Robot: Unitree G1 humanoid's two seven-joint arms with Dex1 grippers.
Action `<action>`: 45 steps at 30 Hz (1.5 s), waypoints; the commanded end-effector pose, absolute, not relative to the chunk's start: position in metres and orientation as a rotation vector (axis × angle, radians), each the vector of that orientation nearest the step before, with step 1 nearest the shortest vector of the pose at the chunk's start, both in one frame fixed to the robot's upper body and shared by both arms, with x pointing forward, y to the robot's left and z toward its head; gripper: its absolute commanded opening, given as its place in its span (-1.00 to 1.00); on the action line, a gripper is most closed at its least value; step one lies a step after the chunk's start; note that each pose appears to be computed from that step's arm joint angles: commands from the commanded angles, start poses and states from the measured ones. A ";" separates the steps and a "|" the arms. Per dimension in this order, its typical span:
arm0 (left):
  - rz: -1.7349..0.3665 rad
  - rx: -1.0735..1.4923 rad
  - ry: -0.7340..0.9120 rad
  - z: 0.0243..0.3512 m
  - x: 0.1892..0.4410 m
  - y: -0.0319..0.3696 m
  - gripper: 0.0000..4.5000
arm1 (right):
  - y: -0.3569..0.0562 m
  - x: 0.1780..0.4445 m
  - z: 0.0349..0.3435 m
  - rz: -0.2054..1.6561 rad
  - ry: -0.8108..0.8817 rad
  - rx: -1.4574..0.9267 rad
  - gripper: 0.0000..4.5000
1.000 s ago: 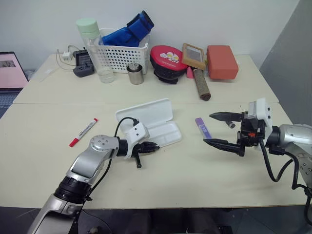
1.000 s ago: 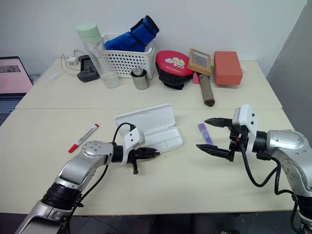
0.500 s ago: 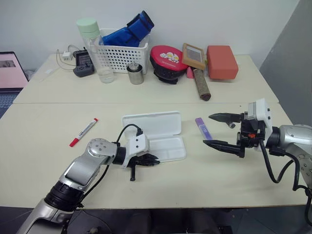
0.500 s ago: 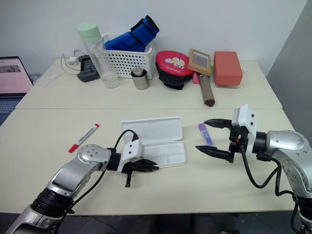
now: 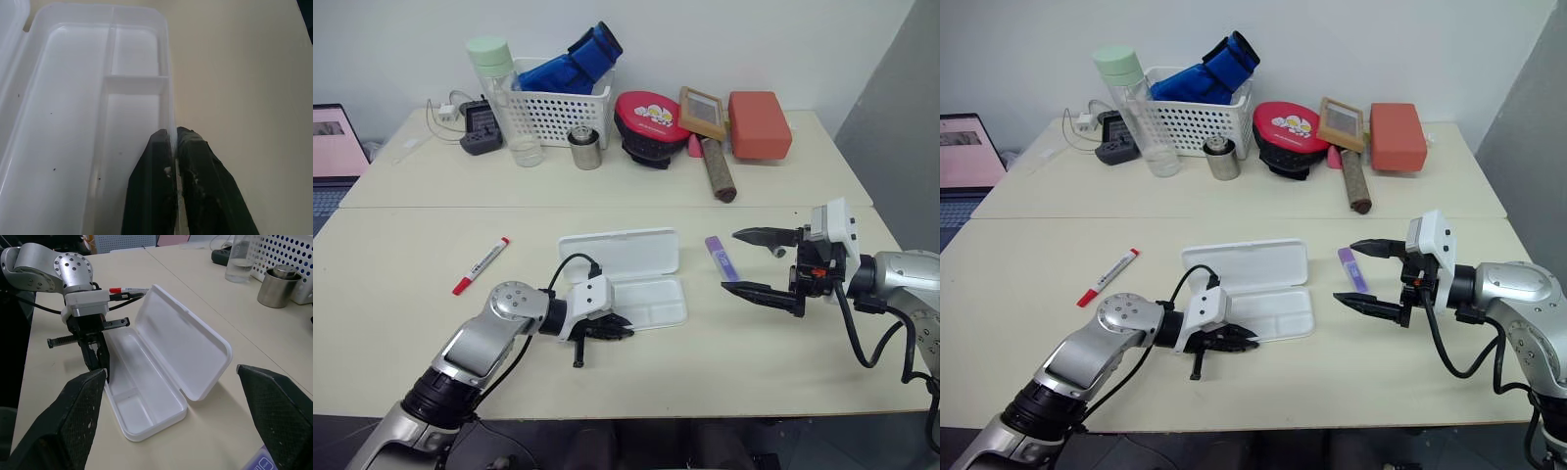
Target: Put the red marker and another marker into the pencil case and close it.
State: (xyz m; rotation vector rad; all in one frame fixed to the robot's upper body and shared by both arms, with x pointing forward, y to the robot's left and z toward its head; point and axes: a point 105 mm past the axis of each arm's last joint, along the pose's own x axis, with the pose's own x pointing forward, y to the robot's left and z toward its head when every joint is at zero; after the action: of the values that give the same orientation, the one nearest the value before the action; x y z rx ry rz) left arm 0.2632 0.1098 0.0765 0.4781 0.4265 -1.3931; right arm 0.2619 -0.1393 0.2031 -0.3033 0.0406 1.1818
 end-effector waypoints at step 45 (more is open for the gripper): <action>-0.354 0.173 0.282 0.138 0.331 0.345 0.99 | -0.098 0.252 0.238 1.382 -0.144 -0.259 1.00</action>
State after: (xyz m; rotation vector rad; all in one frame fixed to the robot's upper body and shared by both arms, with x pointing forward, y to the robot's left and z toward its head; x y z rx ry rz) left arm 0.3265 0.3420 0.1317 0.1291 0.3035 -0.3545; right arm 0.2595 -0.1000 0.2264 -0.2418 -0.0868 1.3721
